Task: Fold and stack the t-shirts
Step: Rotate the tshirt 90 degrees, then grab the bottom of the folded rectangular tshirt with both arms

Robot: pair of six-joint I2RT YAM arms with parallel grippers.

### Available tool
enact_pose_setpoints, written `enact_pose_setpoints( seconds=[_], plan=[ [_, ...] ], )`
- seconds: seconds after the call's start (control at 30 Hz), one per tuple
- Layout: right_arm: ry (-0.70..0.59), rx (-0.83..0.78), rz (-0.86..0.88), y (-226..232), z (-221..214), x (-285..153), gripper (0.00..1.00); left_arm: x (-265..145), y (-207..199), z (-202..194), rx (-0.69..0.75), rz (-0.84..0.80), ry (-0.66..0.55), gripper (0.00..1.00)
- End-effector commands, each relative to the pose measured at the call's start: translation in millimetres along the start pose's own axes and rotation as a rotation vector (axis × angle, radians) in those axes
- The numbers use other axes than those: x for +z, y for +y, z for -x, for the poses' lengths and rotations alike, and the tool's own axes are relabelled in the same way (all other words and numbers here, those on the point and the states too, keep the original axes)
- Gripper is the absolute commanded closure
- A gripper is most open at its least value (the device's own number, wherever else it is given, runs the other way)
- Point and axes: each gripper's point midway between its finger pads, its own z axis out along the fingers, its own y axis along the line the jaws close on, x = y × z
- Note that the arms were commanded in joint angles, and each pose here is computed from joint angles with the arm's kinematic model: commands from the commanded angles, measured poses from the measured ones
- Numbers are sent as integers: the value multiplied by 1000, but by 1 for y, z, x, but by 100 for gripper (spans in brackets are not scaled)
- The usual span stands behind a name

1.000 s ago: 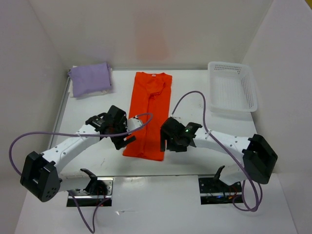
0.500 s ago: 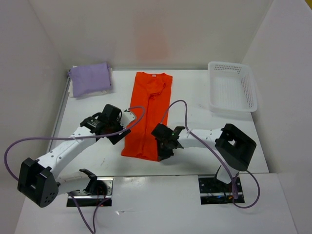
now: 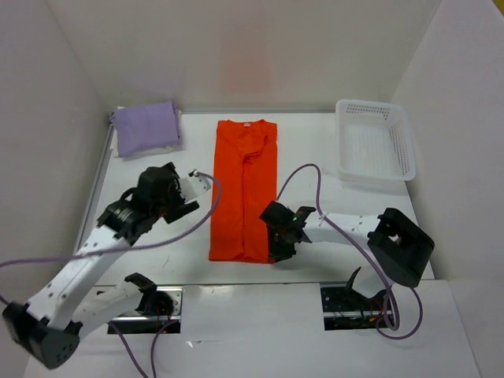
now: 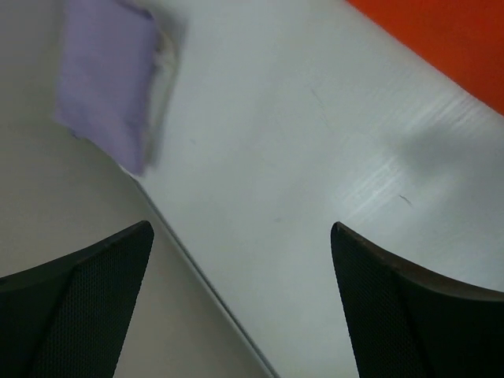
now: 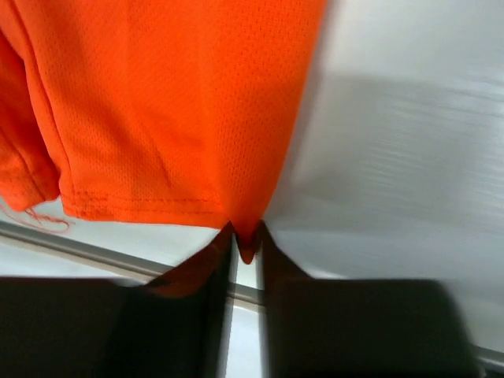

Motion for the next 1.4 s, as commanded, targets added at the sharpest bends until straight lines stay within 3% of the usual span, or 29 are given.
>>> enact_pose_setpoints(
  seconds=[0.0, 0.07, 0.17, 0.2, 0.27, 0.33, 0.6, 0.73, 1.0, 1.17, 1.37],
  plan=[
    [-42, -3, -2, -5, 6, -15, 59, -59, 30, 56, 202, 89, -330, 0],
    [-59, -25, 43, 3, 9, -21, 28, -76, -1, 68, 357, -39, -476, 0],
    [-105, -29, 102, 14, 16, -38, 22, -90, -48, 71, 613, -159, -675, 2],
    [-113, -29, 112, 16, 17, -40, 22, -78, -73, 59, 689, -212, -699, 2],
    [-117, -10, 129, 16, 18, -45, 22, -84, -97, 57, 881, -197, -838, 2],
    [-116, -10, 129, 16, 18, -45, 22, -69, -123, 46, 990, -246, -866, 5],
    [-131, 30, 124, 13, 25, -40, 22, -35, -194, 19, 1176, -723, -812, 12],
    [-89, 26, 121, 10, 22, -31, 22, -24, -223, 6, 1295, -857, -774, 18],
    [-18, -11, 78, 5, 18, -13, 22, 8, -242, -11, 1360, -925, -672, 30],
    [-4, -20, 78, 7, 17, -10, 22, 24, -240, 1, 1291, -873, -635, 34],
    [7, -21, 89, 7, 17, -11, 22, 40, -235, -14, 1275, -851, -566, 38]
  ],
)
